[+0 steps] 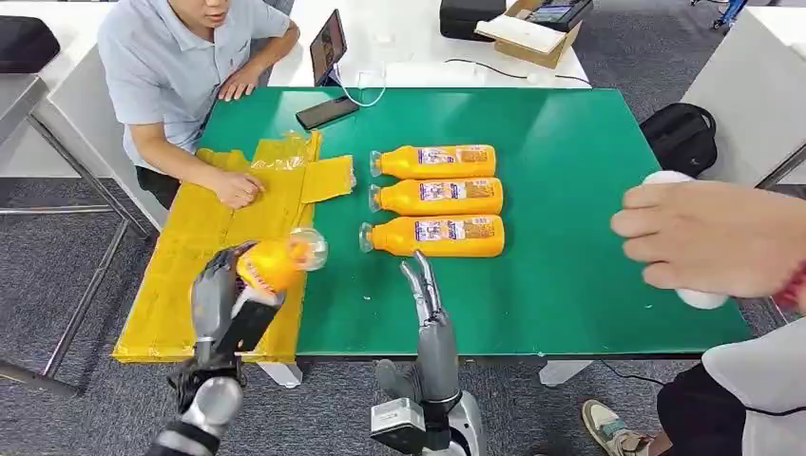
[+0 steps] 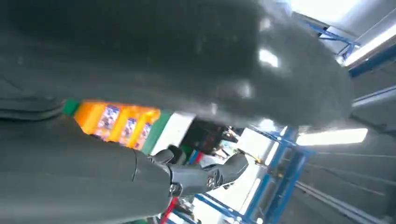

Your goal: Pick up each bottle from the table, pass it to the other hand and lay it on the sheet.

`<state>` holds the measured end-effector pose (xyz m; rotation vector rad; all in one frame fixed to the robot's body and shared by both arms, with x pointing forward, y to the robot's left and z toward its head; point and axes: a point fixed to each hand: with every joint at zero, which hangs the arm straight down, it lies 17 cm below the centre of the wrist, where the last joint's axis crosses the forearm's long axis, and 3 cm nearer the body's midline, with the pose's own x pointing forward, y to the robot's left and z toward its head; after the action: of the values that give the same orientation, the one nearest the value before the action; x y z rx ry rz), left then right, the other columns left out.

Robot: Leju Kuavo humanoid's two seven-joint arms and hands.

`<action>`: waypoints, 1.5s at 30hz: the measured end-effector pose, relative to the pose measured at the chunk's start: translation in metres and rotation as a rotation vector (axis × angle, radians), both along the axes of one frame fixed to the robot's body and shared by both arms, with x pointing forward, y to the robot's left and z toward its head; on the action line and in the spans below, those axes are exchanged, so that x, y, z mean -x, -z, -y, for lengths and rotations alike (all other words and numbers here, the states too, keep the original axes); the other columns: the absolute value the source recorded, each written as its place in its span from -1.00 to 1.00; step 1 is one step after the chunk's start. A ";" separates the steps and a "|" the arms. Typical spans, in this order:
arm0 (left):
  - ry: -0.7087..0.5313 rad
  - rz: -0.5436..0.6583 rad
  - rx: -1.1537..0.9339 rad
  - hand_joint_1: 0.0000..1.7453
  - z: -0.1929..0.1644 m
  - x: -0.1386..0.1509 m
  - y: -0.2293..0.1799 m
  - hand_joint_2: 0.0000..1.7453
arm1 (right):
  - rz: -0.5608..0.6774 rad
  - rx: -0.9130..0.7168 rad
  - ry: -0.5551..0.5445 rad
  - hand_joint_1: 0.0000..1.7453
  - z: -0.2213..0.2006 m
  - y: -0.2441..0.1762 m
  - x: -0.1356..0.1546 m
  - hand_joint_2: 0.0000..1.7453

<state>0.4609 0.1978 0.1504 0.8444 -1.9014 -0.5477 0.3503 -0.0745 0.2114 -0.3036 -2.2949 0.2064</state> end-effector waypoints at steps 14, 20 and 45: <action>-0.045 -0.491 -0.435 -0.94 -0.045 -0.084 0.106 1.00 | -0.067 -0.012 -0.125 -1.00 -0.033 0.021 0.002 -1.00; 0.090 -0.574 -0.332 -1.00 -0.026 -0.083 0.118 1.00 | -0.091 0.006 -0.143 -1.00 -0.037 0.033 0.005 -1.00; 0.148 0.237 0.898 -1.00 -0.041 0.022 -0.082 1.00 | 0.137 0.511 -0.045 -1.00 -0.044 0.043 0.012 1.00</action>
<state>0.4388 0.2389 0.2327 0.1781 -2.1318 0.3491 0.3380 -0.0303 0.1679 -0.5370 -2.3567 0.8220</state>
